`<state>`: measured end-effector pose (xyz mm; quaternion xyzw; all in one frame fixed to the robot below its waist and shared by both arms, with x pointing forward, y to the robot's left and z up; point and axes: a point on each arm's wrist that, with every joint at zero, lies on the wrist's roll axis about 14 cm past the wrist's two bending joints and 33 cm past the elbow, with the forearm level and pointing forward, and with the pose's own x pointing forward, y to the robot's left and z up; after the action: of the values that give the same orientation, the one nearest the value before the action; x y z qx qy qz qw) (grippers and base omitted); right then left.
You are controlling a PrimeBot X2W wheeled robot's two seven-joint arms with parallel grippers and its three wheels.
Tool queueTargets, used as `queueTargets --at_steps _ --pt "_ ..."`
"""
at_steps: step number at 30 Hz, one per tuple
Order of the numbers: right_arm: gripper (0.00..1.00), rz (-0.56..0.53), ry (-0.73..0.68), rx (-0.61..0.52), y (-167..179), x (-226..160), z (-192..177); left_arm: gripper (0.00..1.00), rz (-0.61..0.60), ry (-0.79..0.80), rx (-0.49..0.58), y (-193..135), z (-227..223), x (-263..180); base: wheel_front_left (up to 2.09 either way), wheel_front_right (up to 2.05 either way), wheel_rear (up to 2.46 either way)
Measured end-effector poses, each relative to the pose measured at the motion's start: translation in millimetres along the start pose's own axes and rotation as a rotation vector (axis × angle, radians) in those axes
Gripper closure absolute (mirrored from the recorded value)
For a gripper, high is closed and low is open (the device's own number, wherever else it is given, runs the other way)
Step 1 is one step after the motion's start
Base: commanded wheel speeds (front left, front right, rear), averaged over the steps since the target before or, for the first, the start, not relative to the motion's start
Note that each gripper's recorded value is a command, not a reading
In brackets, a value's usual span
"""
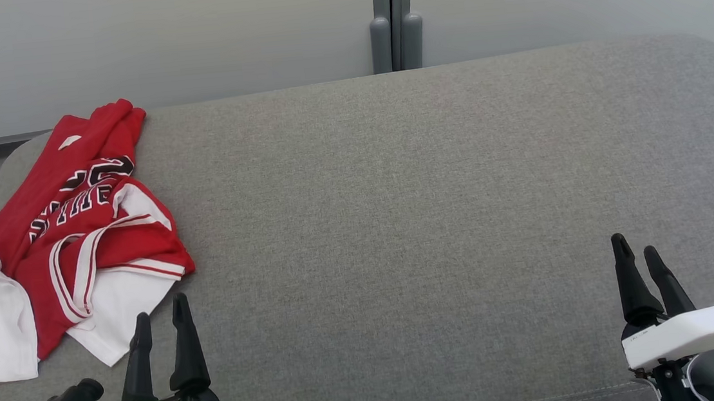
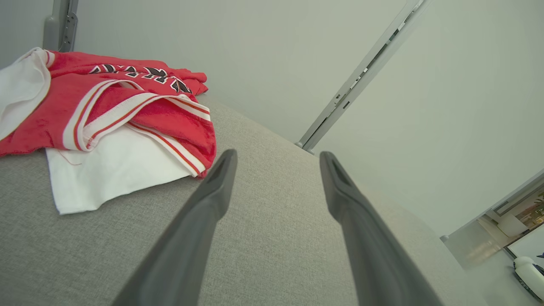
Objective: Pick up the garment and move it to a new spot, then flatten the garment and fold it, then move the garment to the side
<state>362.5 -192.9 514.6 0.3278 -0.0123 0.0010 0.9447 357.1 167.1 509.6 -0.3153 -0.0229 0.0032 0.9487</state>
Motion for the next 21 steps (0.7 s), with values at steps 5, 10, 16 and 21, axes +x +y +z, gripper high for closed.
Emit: queueTargets --at_steps 5,10,16,21 --pt "0.0 0.02 -0.001 -0.065 6 0 -2 0.0 -0.003 -0.002 0.066 2 1 -2 0.0 0.0 0.0" --pt "0.0 0.035 0.006 -0.126 10 0 -7 0.0 -0.005 0.016 0.127 6 -5 -5 0.0 0.0 0.0" --pt "0.0 0.052 0.014 -0.196 14 -1 -13 0.0 -0.008 0.031 0.195 8 -10 -7 0.0 0.0 0.0" --pt "0.0 0.066 0.012 -0.235 17 0 -14 0.0 -0.009 0.038 0.232 10 -13 -8 0.0 0.0 0.0"
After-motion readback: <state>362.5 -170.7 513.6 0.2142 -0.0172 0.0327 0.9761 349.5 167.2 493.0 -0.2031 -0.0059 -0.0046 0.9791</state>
